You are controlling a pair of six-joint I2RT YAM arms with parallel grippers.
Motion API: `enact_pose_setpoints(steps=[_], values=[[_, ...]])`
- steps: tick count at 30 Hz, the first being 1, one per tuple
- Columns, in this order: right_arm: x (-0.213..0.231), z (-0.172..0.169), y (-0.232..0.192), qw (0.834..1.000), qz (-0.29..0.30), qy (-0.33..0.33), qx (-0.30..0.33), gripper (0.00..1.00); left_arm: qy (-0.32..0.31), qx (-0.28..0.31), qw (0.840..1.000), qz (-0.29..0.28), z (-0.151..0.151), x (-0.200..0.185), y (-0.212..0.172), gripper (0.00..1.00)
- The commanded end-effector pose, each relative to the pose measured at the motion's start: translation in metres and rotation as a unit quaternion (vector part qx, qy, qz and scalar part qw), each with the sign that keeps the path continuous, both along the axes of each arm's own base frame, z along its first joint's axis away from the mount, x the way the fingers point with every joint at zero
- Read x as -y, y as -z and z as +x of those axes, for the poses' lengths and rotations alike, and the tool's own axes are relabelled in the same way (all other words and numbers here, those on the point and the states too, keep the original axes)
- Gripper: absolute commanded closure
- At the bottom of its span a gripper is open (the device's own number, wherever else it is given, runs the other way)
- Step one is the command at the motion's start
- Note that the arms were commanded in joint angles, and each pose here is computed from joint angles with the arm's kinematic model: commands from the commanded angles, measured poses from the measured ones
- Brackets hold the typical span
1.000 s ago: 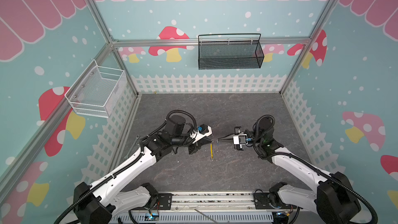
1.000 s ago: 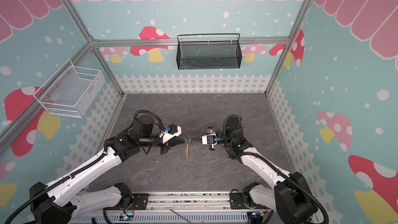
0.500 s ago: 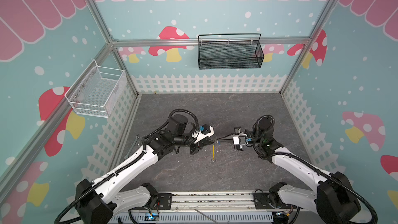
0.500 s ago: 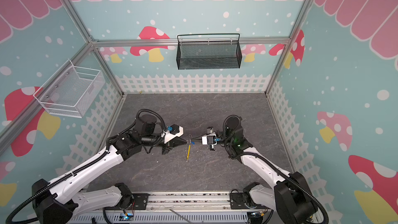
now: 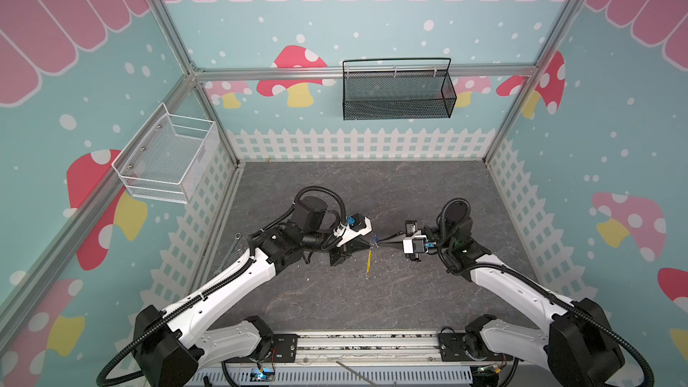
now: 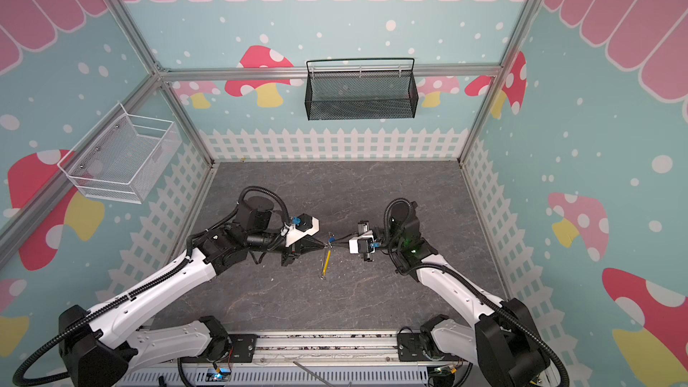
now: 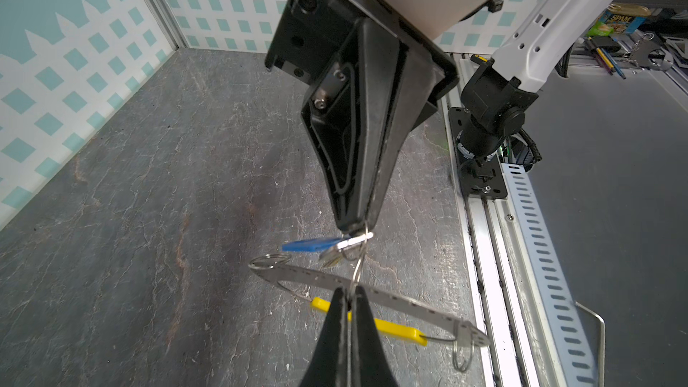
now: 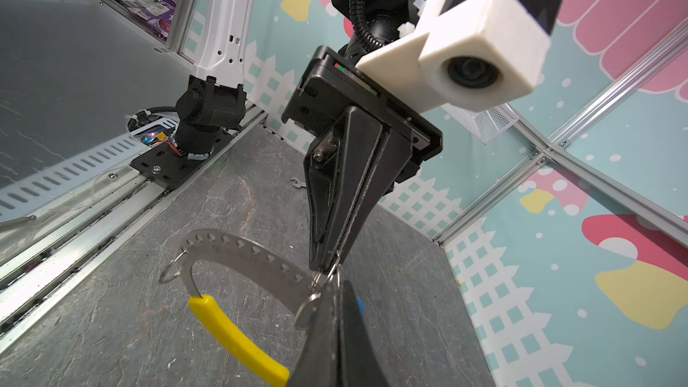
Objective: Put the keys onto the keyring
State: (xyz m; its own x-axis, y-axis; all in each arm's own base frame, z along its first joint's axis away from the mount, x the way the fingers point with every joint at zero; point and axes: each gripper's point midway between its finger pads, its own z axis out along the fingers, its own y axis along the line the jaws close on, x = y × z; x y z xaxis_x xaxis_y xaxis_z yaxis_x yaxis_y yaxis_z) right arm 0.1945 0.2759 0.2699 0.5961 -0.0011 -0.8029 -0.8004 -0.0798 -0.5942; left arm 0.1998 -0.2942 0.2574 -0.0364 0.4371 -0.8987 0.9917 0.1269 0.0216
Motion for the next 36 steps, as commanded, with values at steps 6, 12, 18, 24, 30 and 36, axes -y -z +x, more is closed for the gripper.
enact_pose_setpoints(steps=[6,12,18,24,30,36], values=[[0.003,-0.003,-0.007,0.999,0.005,0.002,0.038,1.00,0.006,0.006,1.000,-0.015,0.001,0.002,-0.016,1.00],[0.004,-0.001,-0.004,0.999,0.002,0.013,0.045,1.00,0.001,0.000,1.000,-0.023,0.003,0.001,-0.018,1.00],[0.005,0.000,-0.001,0.998,0.000,0.022,0.055,1.00,-0.003,0.001,0.999,-0.040,0.005,-0.001,-0.023,1.00],[0.005,-0.001,-0.002,0.997,0.002,0.020,0.069,1.00,-0.008,-0.021,0.999,-0.049,0.005,0.000,-0.025,1.00],[0.006,0.000,0.000,0.996,0.001,0.030,0.081,1.00,-0.008,-0.027,0.998,-0.055,0.006,0.002,-0.025,1.00],[0.009,0.004,0.002,0.993,0.000,0.055,0.102,1.00,-0.015,-0.036,0.996,-0.075,0.011,0.003,-0.028,1.00]])
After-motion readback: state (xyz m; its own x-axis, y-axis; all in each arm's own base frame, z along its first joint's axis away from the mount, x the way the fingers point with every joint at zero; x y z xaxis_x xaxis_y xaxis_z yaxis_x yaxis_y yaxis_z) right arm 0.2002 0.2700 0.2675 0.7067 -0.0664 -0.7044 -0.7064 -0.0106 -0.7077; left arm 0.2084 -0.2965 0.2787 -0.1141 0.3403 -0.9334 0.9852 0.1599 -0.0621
